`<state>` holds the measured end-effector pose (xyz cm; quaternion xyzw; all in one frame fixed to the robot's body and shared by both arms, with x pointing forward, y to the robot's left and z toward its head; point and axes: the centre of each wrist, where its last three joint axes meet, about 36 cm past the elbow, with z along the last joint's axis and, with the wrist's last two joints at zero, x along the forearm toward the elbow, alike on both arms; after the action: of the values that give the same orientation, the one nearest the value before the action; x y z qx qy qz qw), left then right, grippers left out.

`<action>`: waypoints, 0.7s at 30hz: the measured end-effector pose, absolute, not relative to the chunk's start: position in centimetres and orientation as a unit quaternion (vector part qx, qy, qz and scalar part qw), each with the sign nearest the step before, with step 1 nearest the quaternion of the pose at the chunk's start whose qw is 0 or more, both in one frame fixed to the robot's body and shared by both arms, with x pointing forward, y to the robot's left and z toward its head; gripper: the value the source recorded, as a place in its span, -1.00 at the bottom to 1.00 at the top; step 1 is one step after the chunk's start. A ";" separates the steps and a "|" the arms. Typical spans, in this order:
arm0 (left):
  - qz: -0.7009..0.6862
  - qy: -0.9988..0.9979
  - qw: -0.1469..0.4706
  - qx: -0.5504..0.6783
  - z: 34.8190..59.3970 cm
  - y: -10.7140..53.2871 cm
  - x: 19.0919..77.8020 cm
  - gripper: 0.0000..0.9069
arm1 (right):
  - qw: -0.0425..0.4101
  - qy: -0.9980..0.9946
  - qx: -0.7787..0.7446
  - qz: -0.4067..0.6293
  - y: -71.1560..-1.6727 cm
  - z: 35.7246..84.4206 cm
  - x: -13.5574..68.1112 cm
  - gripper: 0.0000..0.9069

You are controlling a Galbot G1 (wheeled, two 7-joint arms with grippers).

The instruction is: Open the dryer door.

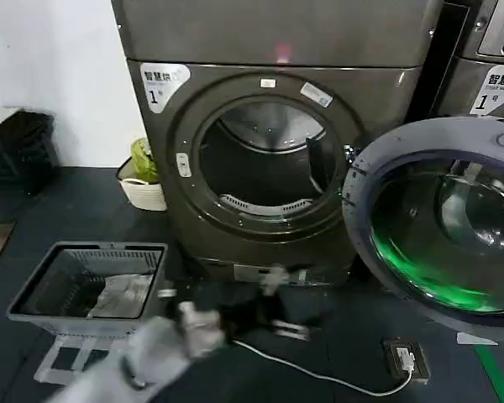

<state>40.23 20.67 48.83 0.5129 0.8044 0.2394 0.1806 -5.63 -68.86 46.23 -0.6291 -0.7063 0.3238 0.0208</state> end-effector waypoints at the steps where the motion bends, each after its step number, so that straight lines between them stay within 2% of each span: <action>1: 0.271 0.802 0.176 0.502 49.1 22.4 40.3 1.00 | 0.022 -0.709 -0.627 0.322 -68.9 46.1 -5.5 1.00; 7: 0.479 0.728 0.183 0.456 50.6 32.3 41.2 1.00 | 0.029 -0.718 -0.621 0.312 -69.5 45.6 -4.6 1.00; 12: 0.668 0.560 0.172 0.459 52.2 39.9 43.0 1.00 | 0.039 -0.723 -0.626 0.289 -69.7 45.3 -4.7 1.00; 16: 0.771 0.400 0.133 0.478 53.5 44.1 43.7 1.00 | 0.041 -0.732 -0.628 0.263 -69.5 44.9 -4.7 1.00; 21: 0.843 0.209 0.064 0.492 54.4 45.9 44.1 1.00 | 0.038 -0.735 -0.628 0.253 -69.5 44.8 -4.9 1.00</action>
<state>44.11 45.92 54.43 0.4920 0.2095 0.8426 0.0643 -4.87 -69.50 44.76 -0.6281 -0.7348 0.2530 0.0382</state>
